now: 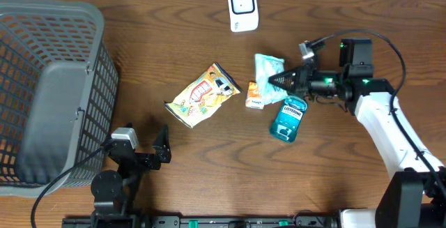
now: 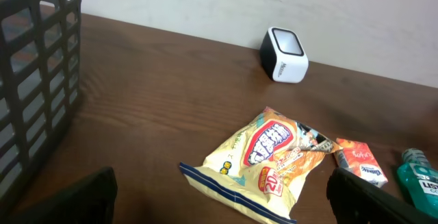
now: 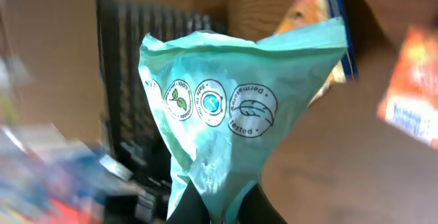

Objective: Scan the item barcode
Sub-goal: 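Lift the wipes pack and carry it up past the Listerine bottle, then carry the wipes pack to the white scanner and hold it there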

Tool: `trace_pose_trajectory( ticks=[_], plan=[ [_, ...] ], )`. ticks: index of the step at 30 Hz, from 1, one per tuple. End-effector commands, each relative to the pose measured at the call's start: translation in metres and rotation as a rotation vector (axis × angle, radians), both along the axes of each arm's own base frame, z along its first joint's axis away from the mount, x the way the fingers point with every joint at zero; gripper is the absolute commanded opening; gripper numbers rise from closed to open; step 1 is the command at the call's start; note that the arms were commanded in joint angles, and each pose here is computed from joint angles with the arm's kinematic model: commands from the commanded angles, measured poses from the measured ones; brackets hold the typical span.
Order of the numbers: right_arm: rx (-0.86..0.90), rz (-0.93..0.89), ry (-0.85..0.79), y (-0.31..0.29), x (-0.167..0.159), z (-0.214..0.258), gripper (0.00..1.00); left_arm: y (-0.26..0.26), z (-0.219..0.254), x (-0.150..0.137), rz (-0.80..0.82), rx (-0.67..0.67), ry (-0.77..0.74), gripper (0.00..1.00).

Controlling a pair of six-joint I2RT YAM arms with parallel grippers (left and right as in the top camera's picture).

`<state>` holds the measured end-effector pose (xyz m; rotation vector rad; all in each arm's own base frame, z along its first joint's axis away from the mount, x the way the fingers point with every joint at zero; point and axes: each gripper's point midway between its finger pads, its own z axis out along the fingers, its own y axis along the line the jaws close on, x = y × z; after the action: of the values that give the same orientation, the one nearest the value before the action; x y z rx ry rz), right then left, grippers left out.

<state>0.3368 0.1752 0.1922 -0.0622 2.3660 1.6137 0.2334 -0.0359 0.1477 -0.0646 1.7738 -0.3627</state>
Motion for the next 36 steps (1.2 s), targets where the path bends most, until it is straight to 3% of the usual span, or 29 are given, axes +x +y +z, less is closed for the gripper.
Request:
trace_pose_trajectory(
  ticks=[1,5,9,17,27,36],
  plan=[
    [0.037,0.255,-0.458,0.02,-0.019,0.022,0.01,-0.003,-0.012,-0.001,-0.017,0.007,0.029,0.98],
    [0.297,0.437,-0.674,0.033,-0.057,0.062,0.01,-0.003,-0.012,-0.001,-0.017,0.007,0.029,0.98],
    [0.296,0.483,-0.82,0.039,-0.073,0.074,0.01,-0.003,-0.012,-0.001,-0.017,0.007,0.029,0.98],
    [0.238,0.57,-1.523,0.041,-0.094,0.109,0.01,-0.003,-0.012,-0.001,-0.017,0.007,0.029,0.98],
    [0.241,0.641,-2.156,0.063,-0.108,0.161,0.01,-0.003,-0.012,-0.001,-0.017,0.007,0.029,0.98],
    [0.186,0.621,-2.501,0.062,-0.107,0.181,0.01,-0.003,-0.012,-0.001,-0.017,0.007,0.029,0.98]
  ],
)
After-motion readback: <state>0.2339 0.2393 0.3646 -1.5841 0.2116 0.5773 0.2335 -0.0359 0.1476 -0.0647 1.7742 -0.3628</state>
